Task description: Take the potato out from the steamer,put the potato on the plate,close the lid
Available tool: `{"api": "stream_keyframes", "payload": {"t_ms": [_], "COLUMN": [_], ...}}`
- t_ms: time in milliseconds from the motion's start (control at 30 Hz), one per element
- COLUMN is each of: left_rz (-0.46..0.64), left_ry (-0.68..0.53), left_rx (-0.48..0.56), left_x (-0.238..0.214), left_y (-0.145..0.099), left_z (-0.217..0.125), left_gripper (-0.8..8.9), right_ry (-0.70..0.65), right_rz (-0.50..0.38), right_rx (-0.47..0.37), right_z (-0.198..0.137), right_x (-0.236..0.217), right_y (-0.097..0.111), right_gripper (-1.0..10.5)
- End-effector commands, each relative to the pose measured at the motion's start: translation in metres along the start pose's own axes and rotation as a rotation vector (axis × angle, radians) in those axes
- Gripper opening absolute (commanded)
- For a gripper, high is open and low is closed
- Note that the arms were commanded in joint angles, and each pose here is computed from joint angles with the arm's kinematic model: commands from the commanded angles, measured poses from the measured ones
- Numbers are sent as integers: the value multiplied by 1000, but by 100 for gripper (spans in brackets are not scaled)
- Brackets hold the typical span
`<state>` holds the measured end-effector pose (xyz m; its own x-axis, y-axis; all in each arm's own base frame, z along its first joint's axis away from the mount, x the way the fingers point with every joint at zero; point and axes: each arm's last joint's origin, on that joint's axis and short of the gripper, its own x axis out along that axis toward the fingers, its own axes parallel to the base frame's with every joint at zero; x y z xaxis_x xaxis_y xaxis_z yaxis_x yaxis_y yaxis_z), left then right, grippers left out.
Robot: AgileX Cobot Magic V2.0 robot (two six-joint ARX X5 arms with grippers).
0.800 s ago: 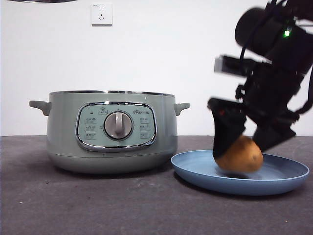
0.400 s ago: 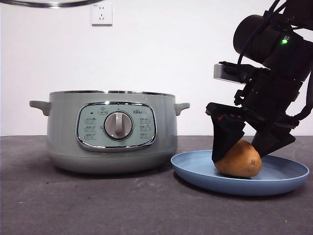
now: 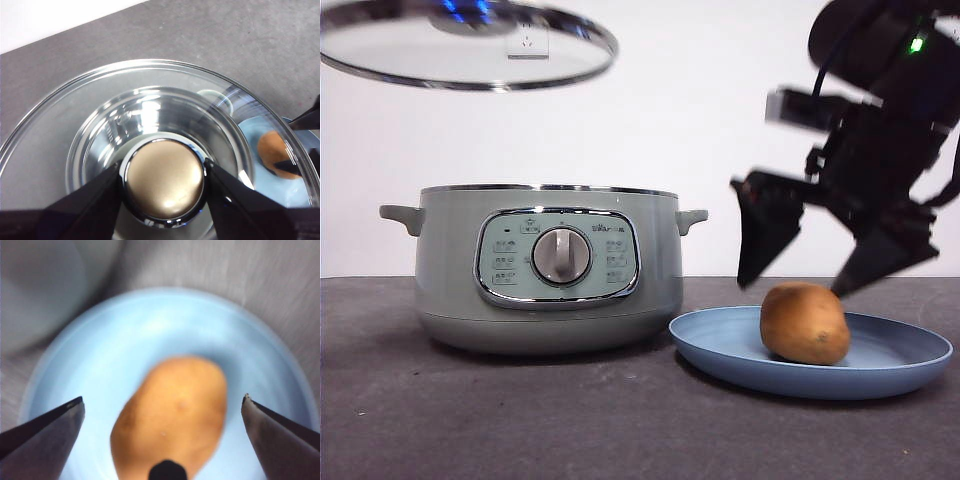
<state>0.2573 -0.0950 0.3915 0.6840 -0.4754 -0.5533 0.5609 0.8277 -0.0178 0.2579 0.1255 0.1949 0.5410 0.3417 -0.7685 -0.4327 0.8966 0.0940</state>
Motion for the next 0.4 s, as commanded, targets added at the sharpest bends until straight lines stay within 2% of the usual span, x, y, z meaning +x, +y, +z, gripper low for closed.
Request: {"api": "stream_keyframes", "payload": {"t_ms": [33,233,400], "left_rz": [-11,-26,-37], "left_ry": [-48,-7,18], "left_rx": [43,65,64], "left_x": [13,48,77], "left_y": [1,5,8], "left_z": [7,4,0], "left_gripper": [-12,-12,-12], "right_ry": [-52,-229,-406], "right_rz": [-1,13,8], "right_rx": [3,55,62], "right_z": [2,13,14], "right_x": [-15,-64,-114], "right_y": [1,5,8], "right_gripper": [661,660,659]}}
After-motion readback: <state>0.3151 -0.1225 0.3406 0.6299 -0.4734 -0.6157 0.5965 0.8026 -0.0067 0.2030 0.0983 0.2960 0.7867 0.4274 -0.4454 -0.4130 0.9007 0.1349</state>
